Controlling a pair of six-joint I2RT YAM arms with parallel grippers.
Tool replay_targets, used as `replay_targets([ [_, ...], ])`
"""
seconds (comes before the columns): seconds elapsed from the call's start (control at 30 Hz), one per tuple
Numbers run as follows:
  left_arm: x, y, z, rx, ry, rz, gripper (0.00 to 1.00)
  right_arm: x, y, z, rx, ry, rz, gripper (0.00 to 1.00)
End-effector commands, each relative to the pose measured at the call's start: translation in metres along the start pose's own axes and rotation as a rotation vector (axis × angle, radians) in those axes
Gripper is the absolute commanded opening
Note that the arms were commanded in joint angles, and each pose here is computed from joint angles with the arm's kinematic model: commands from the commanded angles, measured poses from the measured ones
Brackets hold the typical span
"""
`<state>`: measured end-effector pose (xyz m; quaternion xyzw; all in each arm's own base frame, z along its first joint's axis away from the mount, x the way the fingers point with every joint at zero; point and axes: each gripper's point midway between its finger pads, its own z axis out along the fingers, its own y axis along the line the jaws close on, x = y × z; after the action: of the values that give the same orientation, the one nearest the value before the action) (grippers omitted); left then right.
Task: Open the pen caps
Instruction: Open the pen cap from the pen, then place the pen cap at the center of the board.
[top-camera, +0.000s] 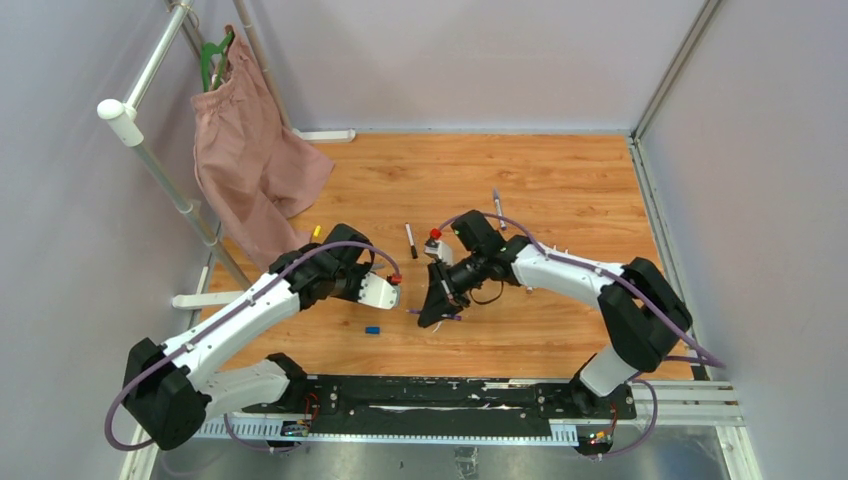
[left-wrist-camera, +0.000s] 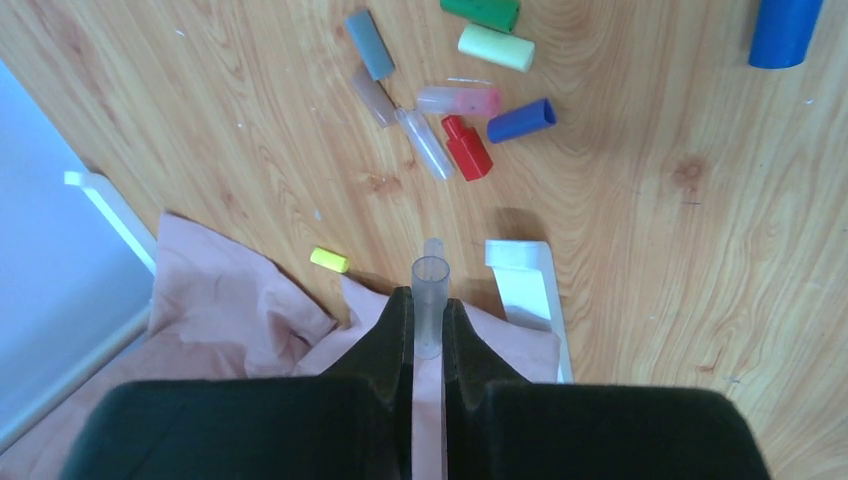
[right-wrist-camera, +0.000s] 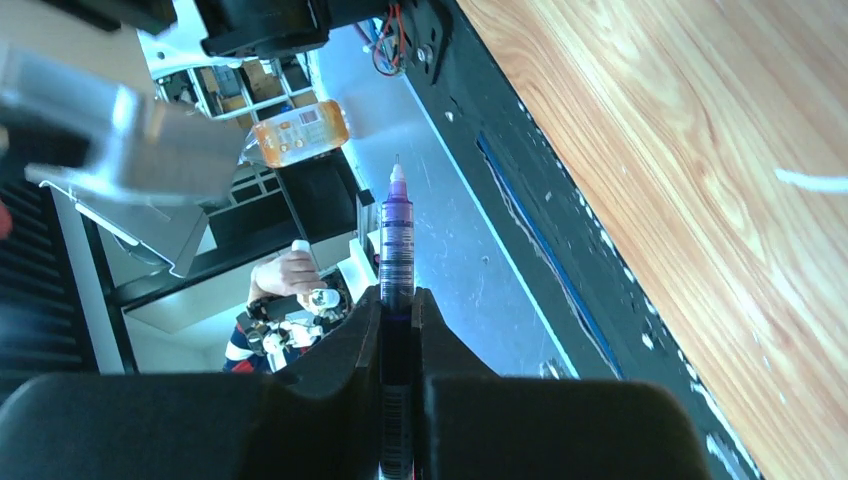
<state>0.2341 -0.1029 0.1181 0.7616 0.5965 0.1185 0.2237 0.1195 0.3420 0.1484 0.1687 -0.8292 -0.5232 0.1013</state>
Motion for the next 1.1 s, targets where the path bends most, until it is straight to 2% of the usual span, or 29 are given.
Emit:
replay_targets([
  [0.0, 0.002, 0.015, 0.004, -0.052, 0.027, -0.033, 0.00, 0.014, -0.015, -0.026, 0.049, -0.024, 0.031, 0.00],
  [0.17, -0.037, 0.015, 0.011, 0.024, -0.147, -0.180, 0.00, -0.004, -0.036, -0.064, 0.148, -0.178, 0.007, 0.00],
  [0.27, -0.053, 0.013, 0.022, 0.082, -0.198, -0.256, 0.00, -0.017, -0.068, -0.097, 0.356, -0.308, 0.019, 0.00],
  [0.43, -0.062, 0.014, 0.049, 0.158, -0.171, -0.343, 0.00, -0.041, -0.120, -0.170, 0.700, -0.578, 0.079, 0.00],
  [0.57, -0.055, 0.010, 0.073, 0.187, -0.095, -0.371, 0.00, -0.052, -0.148, -0.218, 0.923, -0.730, 0.123, 0.00],
  [0.73, -0.045, 0.005, 0.091, 0.187, -0.028, -0.391, 0.14, -0.062, -0.178, -0.257, 1.131, -0.836, 0.180, 0.00],
  [1.03, -0.047, 0.012, 0.071, 0.169, -0.033, -0.446, 0.50, -0.080, -0.217, -0.266, 1.266, -0.827, 0.228, 0.00],
  [1.07, -0.049, 0.014, 0.066, 0.168, -0.041, -0.454, 0.62, -0.082, -0.220, -0.266, 1.269, -0.825, 0.234, 0.00],
])
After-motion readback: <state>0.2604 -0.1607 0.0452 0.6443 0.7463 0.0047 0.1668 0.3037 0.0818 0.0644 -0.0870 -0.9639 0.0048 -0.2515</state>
